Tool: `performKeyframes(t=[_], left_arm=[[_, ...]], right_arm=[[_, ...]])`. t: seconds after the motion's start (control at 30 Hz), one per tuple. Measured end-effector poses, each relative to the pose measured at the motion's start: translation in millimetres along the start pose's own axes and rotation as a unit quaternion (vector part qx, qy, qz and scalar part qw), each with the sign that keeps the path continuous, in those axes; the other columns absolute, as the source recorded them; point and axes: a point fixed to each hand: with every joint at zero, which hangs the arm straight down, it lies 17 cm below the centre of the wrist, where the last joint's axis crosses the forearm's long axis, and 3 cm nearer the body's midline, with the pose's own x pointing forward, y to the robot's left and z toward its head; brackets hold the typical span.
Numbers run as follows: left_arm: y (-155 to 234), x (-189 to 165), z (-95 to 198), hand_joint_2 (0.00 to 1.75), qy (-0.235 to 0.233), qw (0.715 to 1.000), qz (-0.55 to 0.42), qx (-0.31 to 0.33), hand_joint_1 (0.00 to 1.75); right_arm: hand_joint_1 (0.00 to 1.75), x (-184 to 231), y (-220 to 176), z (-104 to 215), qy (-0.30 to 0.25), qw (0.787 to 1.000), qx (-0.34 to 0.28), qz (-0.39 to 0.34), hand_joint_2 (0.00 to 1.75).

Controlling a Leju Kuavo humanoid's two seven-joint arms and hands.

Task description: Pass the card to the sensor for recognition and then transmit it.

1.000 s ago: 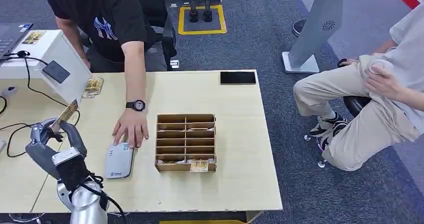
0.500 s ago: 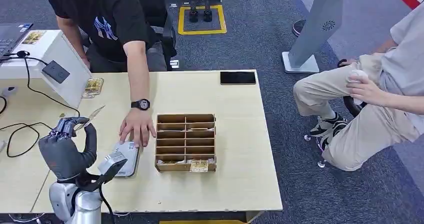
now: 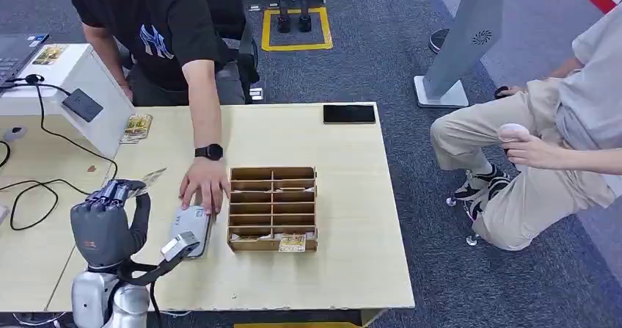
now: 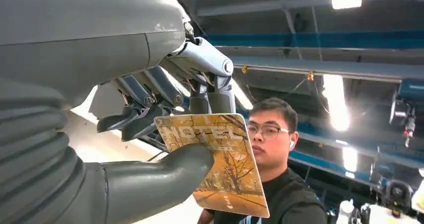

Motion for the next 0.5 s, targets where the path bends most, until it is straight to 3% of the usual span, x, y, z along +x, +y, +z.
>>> performKeyframes(t=[0.37, 0.5], left_arm=[[-41.2, -9.2, 33.2, 1.75, 0.004, 0.997, -0.022, -0.079, 1.75], [-55.7, -22.2, 48.0, 1.75, 0.035, 0.993, -0.028, -0.107, 1.75]], right_arm=[[0.0, -5.4, -2.5, -2.3, 0.011, 1.0, -0.003, -0.007, 1.75], [0.0, -7.9, -4.3, -3.4, 0.016, 1.0, -0.005, -0.009, 1.75]])
